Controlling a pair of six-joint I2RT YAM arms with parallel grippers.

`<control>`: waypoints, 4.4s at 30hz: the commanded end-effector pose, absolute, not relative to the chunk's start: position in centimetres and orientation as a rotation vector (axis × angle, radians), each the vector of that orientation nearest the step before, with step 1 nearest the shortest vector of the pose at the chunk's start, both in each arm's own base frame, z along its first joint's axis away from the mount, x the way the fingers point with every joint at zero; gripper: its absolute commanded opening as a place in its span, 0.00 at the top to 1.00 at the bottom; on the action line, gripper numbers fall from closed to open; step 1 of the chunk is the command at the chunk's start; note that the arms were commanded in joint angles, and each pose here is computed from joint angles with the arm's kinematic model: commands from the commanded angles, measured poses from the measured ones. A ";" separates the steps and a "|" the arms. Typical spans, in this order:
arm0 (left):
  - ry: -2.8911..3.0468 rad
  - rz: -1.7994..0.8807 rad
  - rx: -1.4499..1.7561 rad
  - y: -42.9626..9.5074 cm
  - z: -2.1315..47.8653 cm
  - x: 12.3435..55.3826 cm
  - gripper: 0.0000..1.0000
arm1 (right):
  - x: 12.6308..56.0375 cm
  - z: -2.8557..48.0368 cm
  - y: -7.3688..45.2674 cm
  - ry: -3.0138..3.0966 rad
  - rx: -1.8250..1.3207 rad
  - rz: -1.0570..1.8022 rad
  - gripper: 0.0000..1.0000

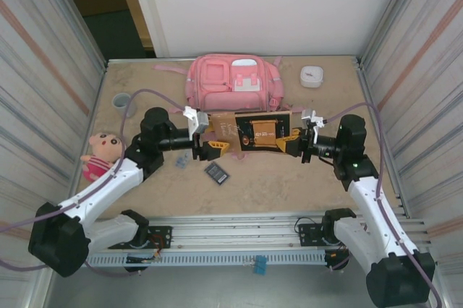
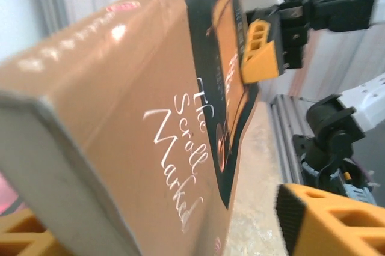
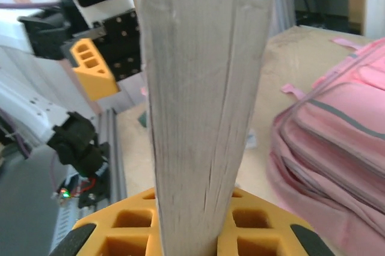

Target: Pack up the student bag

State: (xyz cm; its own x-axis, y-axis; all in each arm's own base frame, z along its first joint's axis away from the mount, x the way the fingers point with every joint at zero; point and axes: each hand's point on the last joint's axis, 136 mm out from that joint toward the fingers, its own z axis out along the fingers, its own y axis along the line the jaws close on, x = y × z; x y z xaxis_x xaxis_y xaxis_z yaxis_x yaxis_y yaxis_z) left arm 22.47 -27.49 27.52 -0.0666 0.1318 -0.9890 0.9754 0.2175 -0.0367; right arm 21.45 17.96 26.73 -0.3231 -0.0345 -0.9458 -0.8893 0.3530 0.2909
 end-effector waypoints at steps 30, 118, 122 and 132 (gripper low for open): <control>1.539 -0.707 1.565 -30.3 19.8 21.7 0.89 | 20.1 23.1 23.6 1.621 -1.462 0.625 0.94; 1.277 -1.062 1.241 -26.5 28.6 19.8 1.00 | 22.6 27.6 17.4 1.609 -0.634 1.069 0.11; 1.223 -1.142 1.219 -26.9 30.2 19.8 1.00 | 22.4 27.3 17.8 1.609 -0.621 1.133 0.08; 1.206 -1.238 1.195 -27.9 31.3 20.8 0.97 | 19.6 28.6 21.8 1.533 -0.899 1.366 0.41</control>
